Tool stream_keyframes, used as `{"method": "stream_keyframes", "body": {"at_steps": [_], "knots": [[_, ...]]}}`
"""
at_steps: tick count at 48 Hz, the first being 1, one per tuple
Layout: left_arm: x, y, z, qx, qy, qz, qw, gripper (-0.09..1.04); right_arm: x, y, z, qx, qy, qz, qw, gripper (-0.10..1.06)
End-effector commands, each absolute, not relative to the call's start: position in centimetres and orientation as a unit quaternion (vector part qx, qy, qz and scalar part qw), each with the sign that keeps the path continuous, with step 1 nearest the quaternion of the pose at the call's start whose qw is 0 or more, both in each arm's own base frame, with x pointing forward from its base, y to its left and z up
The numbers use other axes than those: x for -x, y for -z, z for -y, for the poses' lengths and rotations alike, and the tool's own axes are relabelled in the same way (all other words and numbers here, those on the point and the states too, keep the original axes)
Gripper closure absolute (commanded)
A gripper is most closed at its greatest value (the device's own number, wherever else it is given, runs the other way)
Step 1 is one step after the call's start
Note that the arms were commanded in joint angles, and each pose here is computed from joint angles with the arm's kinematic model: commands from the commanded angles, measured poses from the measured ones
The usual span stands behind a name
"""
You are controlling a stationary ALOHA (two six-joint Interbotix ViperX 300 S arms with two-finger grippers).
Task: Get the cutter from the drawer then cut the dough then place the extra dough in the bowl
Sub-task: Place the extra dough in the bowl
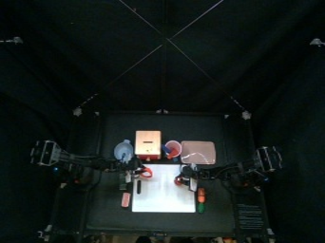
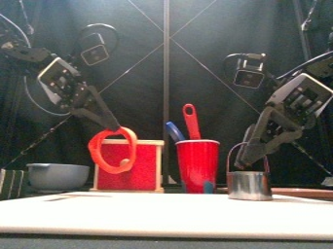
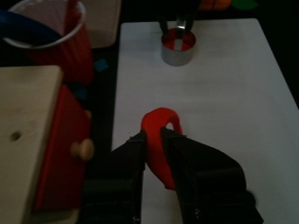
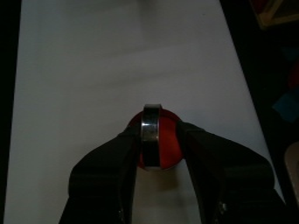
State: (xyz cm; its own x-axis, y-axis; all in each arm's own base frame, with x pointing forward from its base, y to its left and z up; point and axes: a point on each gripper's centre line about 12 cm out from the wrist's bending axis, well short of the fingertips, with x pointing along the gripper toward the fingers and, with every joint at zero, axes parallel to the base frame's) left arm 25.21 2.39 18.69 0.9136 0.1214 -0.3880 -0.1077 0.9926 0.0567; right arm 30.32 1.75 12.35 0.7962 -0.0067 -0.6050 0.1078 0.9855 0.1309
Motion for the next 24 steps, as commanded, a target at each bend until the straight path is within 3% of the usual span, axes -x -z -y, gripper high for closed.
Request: {"method": "stream_keyframes", "body": {"at_steps": [1, 7, 13, 24], "knots": [[-22.7, -20.1, -3.3, -0.017, -0.082, -0.153, 0.985, 0.32, -31.1, -13.2, -1.7, -0.082, 0.03, -0.306, 0.948, 0.21], [-19.7, -20.7, -4.3, -0.014, -0.117, -0.113, 0.987, 0.32, -31.6, -12.9, -1.8, -0.081, 0.029, -0.312, 0.946, 0.21], [-17.7, -19.4, -6.3, -0.003, -0.178, -0.12, 0.977, 0.31, -32.1, -12.4, -1.9, -0.08, 0.028, -0.322, 0.943, 0.21], [-16.4, -17.9, -8.2, 0.024, -0.237, -0.147, 0.96, 0.27, -32.7, -12.5, -2.1, -0.078, 0.023, -0.329, 0.941, 0.21]]}}
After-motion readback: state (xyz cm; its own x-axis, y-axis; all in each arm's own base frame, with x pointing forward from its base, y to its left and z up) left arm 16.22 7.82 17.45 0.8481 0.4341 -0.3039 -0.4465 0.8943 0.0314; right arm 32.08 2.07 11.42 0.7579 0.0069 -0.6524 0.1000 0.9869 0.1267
